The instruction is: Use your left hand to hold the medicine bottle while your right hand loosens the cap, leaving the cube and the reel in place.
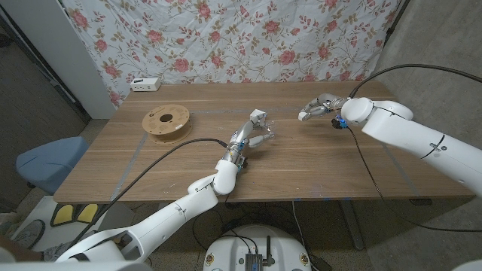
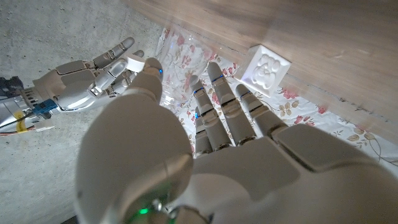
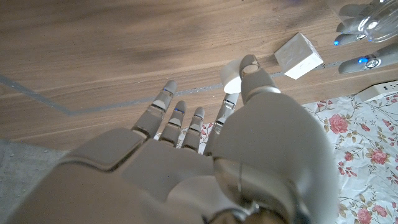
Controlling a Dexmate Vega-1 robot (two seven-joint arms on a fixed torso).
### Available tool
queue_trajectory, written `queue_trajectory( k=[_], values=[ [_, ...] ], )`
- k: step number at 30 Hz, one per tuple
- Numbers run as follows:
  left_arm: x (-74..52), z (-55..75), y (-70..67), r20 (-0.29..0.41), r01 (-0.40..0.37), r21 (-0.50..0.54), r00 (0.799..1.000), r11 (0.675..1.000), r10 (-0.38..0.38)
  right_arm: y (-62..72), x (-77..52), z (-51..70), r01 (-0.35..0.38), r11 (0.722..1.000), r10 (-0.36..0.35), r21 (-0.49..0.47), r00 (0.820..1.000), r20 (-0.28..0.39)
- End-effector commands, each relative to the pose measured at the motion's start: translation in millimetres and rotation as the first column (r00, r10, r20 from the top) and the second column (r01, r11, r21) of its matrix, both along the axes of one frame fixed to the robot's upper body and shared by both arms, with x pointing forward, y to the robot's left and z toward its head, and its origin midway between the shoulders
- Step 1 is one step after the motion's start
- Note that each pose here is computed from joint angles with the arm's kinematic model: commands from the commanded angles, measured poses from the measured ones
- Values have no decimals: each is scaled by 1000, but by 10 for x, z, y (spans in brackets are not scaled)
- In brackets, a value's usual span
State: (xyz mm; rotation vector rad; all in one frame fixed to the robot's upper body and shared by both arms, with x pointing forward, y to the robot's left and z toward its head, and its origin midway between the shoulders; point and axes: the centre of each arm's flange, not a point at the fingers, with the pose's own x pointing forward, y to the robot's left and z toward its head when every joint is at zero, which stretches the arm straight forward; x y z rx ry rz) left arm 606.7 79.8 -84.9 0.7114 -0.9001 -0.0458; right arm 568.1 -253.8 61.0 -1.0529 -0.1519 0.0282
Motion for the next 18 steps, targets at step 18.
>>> queue_trajectory(
  k=[18],
  values=[
    [104, -89, 39, -36, -6, 2, 999, 1000, 6, 95, 143, -162, 38, 999, -38, -21, 999, 5]
  ],
)
